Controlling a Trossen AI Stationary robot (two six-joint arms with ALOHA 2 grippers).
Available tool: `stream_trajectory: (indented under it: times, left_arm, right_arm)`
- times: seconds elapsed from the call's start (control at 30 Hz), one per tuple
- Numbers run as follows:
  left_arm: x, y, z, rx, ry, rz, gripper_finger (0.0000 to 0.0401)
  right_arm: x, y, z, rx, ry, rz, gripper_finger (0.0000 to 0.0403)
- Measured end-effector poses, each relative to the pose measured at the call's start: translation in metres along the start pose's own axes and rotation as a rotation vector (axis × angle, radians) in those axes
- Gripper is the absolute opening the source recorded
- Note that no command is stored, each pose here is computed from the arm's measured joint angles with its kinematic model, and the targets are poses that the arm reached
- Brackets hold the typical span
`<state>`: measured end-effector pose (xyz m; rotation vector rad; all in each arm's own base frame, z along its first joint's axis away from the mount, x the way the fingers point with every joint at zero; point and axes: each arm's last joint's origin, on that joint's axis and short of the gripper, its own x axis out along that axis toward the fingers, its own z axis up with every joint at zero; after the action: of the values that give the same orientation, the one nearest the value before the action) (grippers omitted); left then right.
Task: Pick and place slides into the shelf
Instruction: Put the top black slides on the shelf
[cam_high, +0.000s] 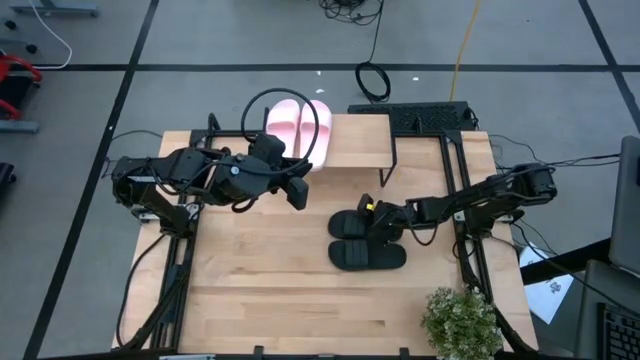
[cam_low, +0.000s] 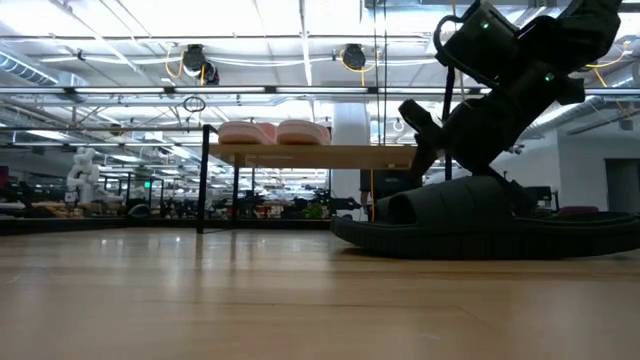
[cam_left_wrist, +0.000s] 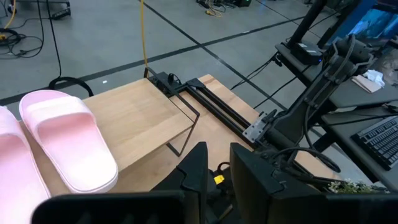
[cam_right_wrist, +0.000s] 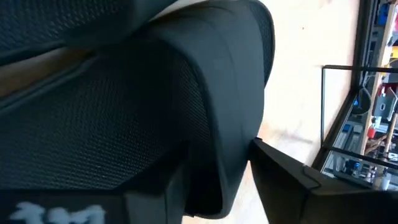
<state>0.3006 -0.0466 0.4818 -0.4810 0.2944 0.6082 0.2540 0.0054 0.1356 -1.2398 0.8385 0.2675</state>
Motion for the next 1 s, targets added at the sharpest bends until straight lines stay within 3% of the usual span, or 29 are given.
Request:
stream_trajectory:
  times: [0.43, 0.73, 0.9, 1.0]
  left_arm:
    - [0.000, 0.000, 0.000, 0.023, 0.001, 0.000, 0.0063]
    - [0.000, 0.000, 0.000, 0.036, 0.001, 0.001, 0.0063]
    - [0.000, 0.000, 0.000, 0.034, 0.000, 0.001, 0.0063]
    - [0.000, 0.000, 0.000, 0.032, 0.000, 0.001, 0.0063]
  right_arm:
    - [-0.026, -0.014, 0.007, -0.010, -0.024, -0.120, 0.0010]
    - [-0.046, -0.025, 0.007, 0.049, 0.003, -0.225, 0.0005]
    - [-0.066, -0.054, 0.022, 0.180, -0.075, -0.318, 0.0003]
    - [-0.084, -0.078, 0.033, 0.235, -0.036, -0.380, 0.0002]
